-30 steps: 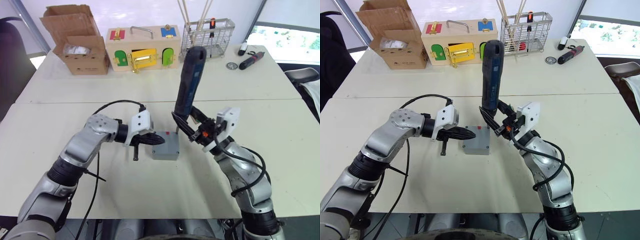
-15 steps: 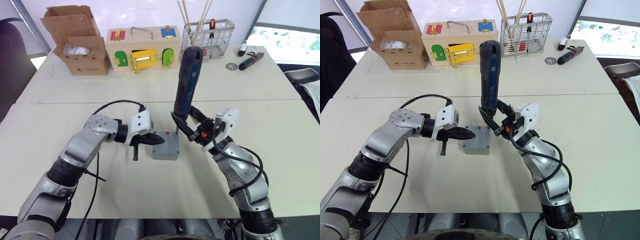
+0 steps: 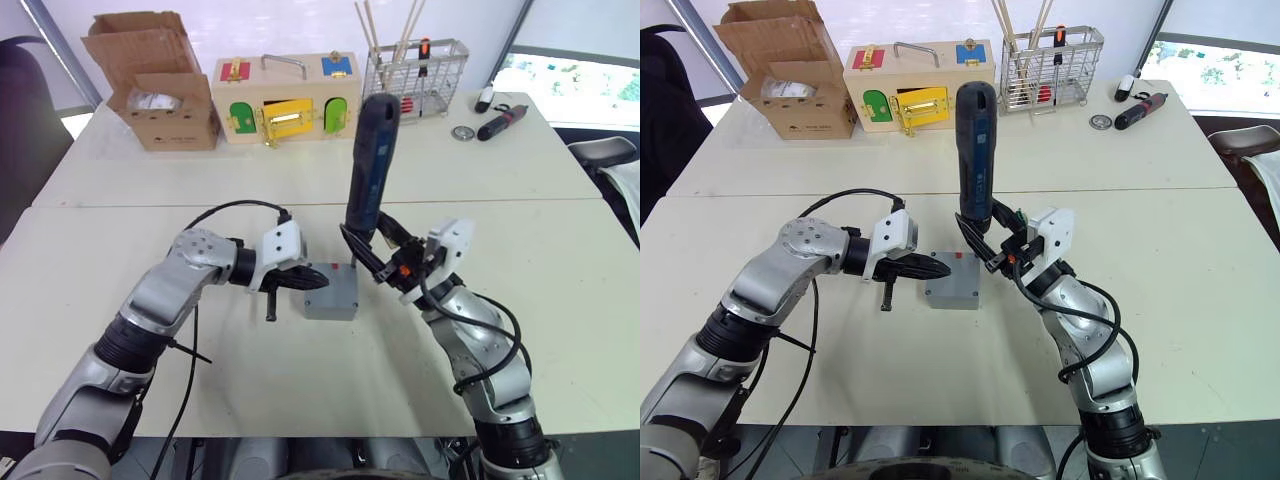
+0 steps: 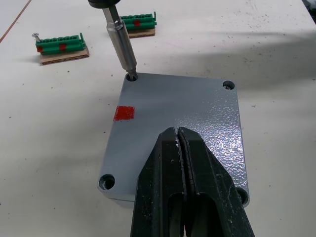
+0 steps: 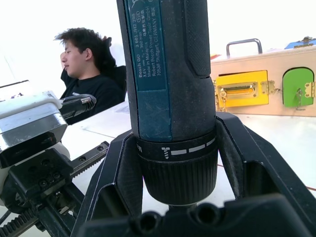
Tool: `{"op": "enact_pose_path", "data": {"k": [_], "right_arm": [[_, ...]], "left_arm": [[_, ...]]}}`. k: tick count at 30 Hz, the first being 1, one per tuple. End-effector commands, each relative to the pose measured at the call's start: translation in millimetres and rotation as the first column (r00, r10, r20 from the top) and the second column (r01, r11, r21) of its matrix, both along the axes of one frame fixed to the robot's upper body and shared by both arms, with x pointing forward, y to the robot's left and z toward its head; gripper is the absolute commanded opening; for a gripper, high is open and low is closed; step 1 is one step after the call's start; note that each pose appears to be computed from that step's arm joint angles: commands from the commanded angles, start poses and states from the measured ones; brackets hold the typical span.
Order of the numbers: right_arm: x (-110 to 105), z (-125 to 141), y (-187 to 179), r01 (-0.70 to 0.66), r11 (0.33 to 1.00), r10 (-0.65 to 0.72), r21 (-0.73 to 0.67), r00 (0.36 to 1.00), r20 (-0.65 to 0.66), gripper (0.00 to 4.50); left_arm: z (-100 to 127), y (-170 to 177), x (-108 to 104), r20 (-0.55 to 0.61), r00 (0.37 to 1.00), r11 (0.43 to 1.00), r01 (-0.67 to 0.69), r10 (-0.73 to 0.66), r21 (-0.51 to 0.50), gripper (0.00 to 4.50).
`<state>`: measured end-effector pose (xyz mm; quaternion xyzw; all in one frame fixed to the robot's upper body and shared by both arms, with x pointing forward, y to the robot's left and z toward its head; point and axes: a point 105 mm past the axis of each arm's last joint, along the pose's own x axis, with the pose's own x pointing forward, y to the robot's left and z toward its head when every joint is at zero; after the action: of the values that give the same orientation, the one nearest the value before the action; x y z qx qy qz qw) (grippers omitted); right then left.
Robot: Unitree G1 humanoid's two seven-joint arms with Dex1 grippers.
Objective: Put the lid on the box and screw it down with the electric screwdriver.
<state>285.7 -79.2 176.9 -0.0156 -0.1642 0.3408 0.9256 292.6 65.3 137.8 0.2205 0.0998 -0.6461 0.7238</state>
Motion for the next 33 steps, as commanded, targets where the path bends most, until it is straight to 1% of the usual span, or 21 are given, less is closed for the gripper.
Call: {"op": "enact_pose_path", "data": {"k": [1,6,11,14,19,23,25,29,33], "right_arm": [[-4.3,-8.3,4.5,-0.011,1.000,0.011,-0.029,1.000,0.003,1.85],[-13.9,-36.9,9.8,-0.055,0.994,0.049,-0.095,0.996,-0.070,1.85],[-10.7,-55.7,6.8,-0.025,0.991,0.007,-0.134,0.992,-0.129,1.85],[-6.7,-52.5,7.5,-0.011,0.992,-0.003,-0.123,0.994,-0.112,1.85],[6.1,-43.6,0.3,0.070,0.990,-0.077,-0.121,0.995,-0.056,1.85],[11.3,-42.6,-5.9,0.120,0.983,-0.124,-0.141,0.992,-0.020,1.85],[12.9,-39.8,-8.0,0.136,0.982,-0.139,-0.128,0.990,-0.010,1.85],[8.6,-41.9,-4.9,0.105,0.988,-0.109,-0.111,0.993,-0.033,1.85],[-3.5,-48.5,4.6,0.025,0.995,-0.033,-0.096,0.996,-0.080,1.85]], "left_arm": [[0.1,1.0,0.4,0.008,1.000,1.000,-0.007,0.007,0.008,0.00],[-0.1,0.9,0.3,0.009,1.000,1.000,-0.008,0.008,0.010,0.00],[-0.7,0.7,-1.2,0.008,1.000,1.000,-0.005,0.005,0.011,0.00],[-1.7,0.5,-1.7,0.011,1.000,1.000,-0.002,0.002,0.017,0.00],[-2.7,-0.2,-1.9,0.011,1.000,1.000,-0.001,0.001,0.020,0.00],[-2.9,-0.6,-1.9,0.011,1.000,1.000,-0.002,0.002,0.020,0.00],[-3.0,-0.9,-1.8,0.011,1.000,1.000,-0.003,0.002,0.019,0.00],[-3.5,-1.1,-2.4,0.007,1.000,1.000,-0.003,0.003,0.019,0.00],[-5.5,-0.7,-3.8,0.004,1.000,1.000,0.001,-0.002,0.026,0.00]]}}
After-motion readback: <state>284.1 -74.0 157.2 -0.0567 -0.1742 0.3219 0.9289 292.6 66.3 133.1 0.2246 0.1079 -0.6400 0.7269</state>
